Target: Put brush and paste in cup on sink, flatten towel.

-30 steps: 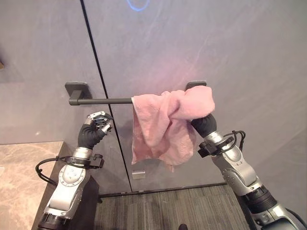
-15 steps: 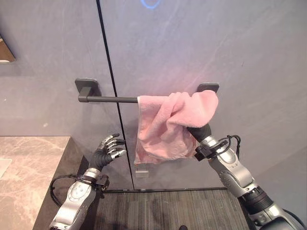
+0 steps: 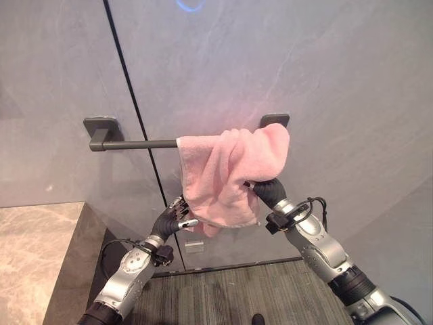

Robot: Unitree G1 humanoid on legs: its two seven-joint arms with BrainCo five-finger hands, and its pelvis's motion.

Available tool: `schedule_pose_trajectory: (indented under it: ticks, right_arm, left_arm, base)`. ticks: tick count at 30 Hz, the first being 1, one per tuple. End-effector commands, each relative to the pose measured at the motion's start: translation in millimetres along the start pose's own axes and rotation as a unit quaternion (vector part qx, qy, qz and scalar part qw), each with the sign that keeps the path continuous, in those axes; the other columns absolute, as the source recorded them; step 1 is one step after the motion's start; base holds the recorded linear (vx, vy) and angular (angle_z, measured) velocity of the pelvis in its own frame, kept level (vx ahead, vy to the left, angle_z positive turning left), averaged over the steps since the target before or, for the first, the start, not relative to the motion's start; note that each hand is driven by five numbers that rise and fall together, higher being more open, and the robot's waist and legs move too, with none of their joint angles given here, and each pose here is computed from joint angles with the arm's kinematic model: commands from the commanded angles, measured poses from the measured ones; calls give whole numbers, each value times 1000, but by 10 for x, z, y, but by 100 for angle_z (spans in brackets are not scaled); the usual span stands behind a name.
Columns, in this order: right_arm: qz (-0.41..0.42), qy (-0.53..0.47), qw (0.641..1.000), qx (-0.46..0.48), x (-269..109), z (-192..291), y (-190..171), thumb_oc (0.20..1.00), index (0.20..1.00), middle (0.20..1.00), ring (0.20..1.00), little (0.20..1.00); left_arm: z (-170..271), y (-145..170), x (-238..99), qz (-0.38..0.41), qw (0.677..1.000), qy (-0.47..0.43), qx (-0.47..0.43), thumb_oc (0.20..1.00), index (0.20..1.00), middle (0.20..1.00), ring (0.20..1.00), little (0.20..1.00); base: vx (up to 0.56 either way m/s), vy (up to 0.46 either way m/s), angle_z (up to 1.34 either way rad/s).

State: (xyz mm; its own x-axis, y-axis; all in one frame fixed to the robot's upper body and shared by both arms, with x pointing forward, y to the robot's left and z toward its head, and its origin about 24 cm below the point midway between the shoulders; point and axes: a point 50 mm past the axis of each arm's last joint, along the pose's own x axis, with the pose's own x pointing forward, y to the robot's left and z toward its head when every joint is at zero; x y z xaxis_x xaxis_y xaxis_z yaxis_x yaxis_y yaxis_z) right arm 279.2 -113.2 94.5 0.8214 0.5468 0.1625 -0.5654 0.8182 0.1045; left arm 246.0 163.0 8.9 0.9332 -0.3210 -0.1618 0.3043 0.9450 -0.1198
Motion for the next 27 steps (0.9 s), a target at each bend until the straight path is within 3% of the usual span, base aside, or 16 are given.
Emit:
schedule_pose_trajectory:
  ticks: [1,5,6,10,17,18,27]
  right_arm:
    - [25,-60,998,16,176,243,101,200,200,200,200,200]
    - [26,-53,998,30,174,195,126,200,200,200,200,200]
    - [25,-52,998,30,170,187,127,200,200,200,200,200]
    - [15,-52,998,26,149,178,95,200,200,200,200,200]
    - [-36,-63,997,-18,33,228,-94,200,200,200,200,200]
    - [-32,-101,994,-40,62,403,-92,200,200,200,200,200]
    - [62,-239,966,-73,196,1057,261,200,200,200,200,200]
  left_arm:
    - [167,-13,172,-14,999,-29,7,1000,1000,1000,1000,1000]
    - [160,-46,255,-9,1000,-27,7,1000,1000,1000,1000,1000]
    - [173,-54,271,-7,1000,-30,5,200,200,200,200,200]
    - [216,-60,277,-1,999,-42,4,200,200,200,200,200]
    - [599,144,67,41,988,-124,81,200,200,200,200,200]
    - [918,189,-75,58,973,-199,104,200,200,200,200,200]
    - [1583,54,-471,76,912,-392,95,200,200,200,200,200]
  base:
    - [0,0,0]
    - [4,-7,-3]
    - [5,-12,-7]
    - [6,-9,-10]
    - [2,0,1]
    - [5,0,5]
    - [-3,-1,8]
